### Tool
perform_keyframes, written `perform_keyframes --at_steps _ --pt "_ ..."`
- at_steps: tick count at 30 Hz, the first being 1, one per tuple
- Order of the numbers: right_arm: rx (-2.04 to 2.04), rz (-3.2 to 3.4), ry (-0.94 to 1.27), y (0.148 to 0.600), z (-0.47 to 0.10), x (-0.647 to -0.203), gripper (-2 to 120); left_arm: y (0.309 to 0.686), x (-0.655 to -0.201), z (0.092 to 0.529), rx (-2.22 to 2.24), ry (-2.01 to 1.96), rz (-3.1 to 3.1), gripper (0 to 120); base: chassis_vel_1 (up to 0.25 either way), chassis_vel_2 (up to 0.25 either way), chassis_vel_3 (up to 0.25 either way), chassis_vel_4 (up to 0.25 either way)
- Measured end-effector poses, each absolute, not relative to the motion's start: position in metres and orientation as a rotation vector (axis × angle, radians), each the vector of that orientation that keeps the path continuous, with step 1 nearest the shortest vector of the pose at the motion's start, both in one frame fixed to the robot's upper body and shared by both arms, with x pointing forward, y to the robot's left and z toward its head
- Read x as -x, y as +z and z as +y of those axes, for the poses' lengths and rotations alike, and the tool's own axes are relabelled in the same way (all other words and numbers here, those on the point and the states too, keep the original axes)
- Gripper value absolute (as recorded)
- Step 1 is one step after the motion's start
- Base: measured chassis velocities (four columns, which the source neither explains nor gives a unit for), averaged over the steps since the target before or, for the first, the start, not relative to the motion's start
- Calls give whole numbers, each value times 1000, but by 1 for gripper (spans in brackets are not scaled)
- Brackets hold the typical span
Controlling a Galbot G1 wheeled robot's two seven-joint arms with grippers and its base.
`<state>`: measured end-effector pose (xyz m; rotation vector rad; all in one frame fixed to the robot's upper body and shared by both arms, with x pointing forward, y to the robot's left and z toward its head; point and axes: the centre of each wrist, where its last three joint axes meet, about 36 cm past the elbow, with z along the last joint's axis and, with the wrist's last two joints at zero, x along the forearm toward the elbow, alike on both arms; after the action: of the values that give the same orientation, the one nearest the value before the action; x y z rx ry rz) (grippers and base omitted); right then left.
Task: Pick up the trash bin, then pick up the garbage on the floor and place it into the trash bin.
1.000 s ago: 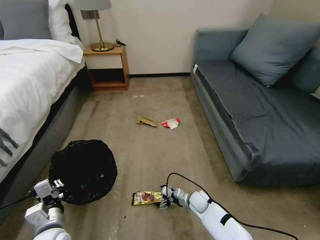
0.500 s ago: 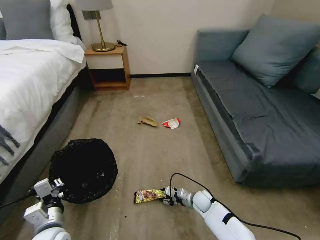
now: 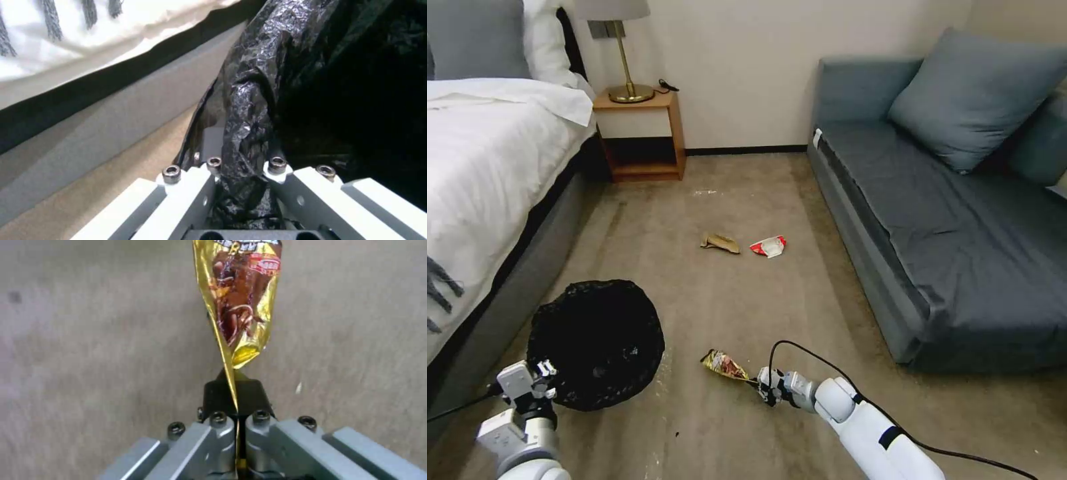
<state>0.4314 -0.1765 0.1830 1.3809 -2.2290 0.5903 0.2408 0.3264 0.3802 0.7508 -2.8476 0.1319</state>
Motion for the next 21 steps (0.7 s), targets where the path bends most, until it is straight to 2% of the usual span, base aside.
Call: perform_keyframes --at_steps 7,9,10,14,17,18,21 --pt "-1381 -2391 446 220 -159 -439 0 380 -242 325 -743 136 -2848 3 0 0 0 0" --pt "-1371 -2482 304 240 -145 -442 0 379 -241 322 -739 144 -2848 3 0 0 0 0" --pt "-1371 -2482 304 240 -145 -442 0 379 -241 322 -739 144 -2848 3 0 0 0 0" --pt "-1378 -2609 -19 279 -113 -441 0 381 -242 320 -735 145 -2854 3 0 0 0 0" --pt "-1410 -2602 -120 291 -104 -437 0 381 -242 320 -734 146 -2854 3 0 0 0 0" --pt "-1476 -2560 -241 308 -93 -429 0 382 -243 321 -730 144 -2854 3 0 0 0 0" --pt "-1542 -2515 -303 321 -83 -419 0 382 -244 321 -727 144 -2855 3 0 0 0 0"
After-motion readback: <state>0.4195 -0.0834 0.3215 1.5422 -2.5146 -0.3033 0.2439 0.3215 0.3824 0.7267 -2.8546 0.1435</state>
